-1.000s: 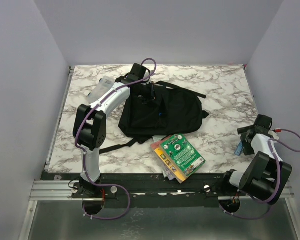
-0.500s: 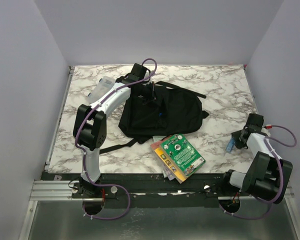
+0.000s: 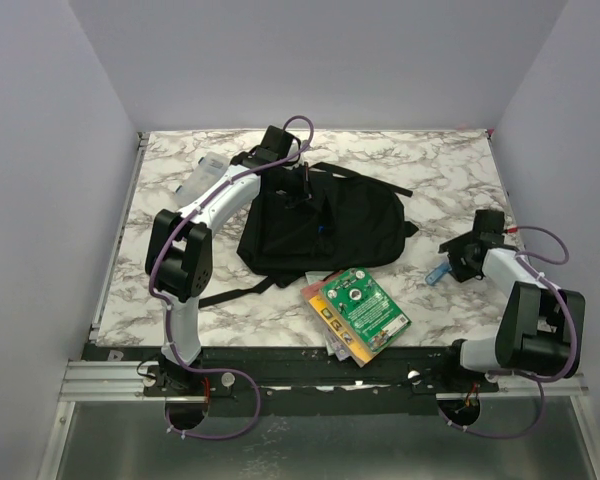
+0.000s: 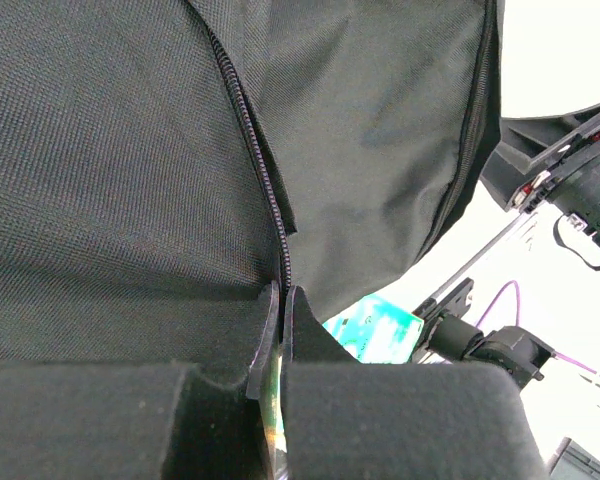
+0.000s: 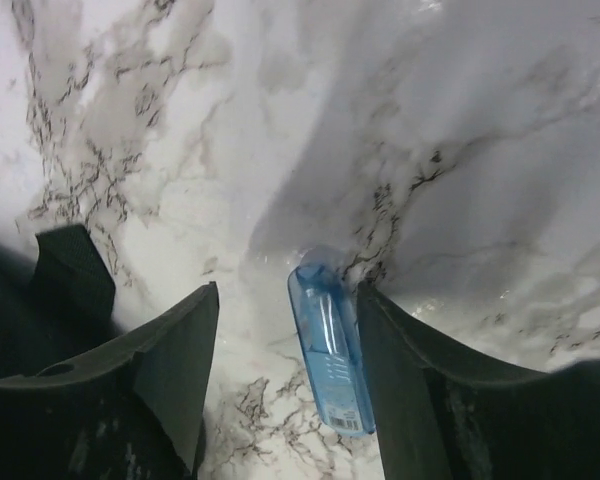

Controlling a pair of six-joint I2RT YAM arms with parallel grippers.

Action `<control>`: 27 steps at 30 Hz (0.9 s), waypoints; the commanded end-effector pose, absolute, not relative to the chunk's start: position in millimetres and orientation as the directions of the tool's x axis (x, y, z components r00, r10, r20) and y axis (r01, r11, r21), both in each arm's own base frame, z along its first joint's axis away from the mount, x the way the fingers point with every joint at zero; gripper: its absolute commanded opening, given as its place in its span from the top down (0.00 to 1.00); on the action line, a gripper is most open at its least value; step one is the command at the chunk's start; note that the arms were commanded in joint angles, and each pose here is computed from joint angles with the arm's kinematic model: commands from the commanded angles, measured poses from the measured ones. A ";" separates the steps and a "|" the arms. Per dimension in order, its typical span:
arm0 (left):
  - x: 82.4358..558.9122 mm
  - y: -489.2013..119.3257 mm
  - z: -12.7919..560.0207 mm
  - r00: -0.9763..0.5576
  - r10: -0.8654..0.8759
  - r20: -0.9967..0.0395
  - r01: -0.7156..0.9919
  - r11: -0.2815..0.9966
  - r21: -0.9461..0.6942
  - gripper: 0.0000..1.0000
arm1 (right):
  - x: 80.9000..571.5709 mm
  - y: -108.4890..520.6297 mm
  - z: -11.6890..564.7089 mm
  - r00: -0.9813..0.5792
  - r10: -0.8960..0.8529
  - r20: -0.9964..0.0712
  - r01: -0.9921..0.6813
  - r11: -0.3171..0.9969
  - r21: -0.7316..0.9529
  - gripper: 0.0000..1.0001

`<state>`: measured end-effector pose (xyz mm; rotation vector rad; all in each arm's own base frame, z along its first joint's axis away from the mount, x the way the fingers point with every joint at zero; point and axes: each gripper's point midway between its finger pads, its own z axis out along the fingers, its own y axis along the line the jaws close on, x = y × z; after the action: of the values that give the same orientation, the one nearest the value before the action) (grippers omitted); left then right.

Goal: Pack the student bag
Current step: Move the stationery to the center of the board, then pick up the stationery from the center of the board.

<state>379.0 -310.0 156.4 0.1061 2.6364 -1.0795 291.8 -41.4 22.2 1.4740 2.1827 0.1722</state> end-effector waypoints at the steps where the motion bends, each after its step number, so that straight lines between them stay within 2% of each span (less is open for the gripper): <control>1: 367.0 -319.0 191.7 -0.942 -0.022 -0.336 0.240 0.657 -0.714 1.00 | 225.3 -20.4 -10.9 -0.471 0.855 -0.220 0.850 0.506 0.146 0.35; 5: 366.9 -318.4 196.1 -0.938 -0.024 -0.347 0.247 0.655 -0.714 1.00 | 213.8 -5.0 -8.0 -0.547 0.808 -0.219 0.809 0.578 0.108 0.33; 12: 367.0 -318.5 193.6 -0.939 -0.024 -0.343 0.244 0.659 -0.712 1.00 | 192.7 -1.5 -18.5 -0.523 0.834 -0.177 0.846 0.533 0.009 0.33; 16: 367.9 -316.8 194.8 -0.934 -0.025 -0.356 0.251 0.666 -0.703 1.00 | 197.0 -4.5 -20.4 -0.527 0.829 -0.186 0.845 0.534 -0.014 0.39; 21: 369.0 -315.1 196.3 -0.929 -0.025 -0.368 0.258 0.671 -0.695 1.00 | 201.5 -8.8 -21.9 -0.546 0.813 -0.205 0.833 0.552 -0.029 0.57; 27: 369.6 -315.7 194.6 -0.931 -0.022 -0.364 0.256 0.671 -0.696 1.00 | 205.0 -8.9 -20.1 -0.538 0.813 -0.223 0.835 0.550 -0.006 0.99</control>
<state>379.2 -309.0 160.4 0.1192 2.6224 -1.0714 259.8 -9.2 11.9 1.3479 2.4248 0.0020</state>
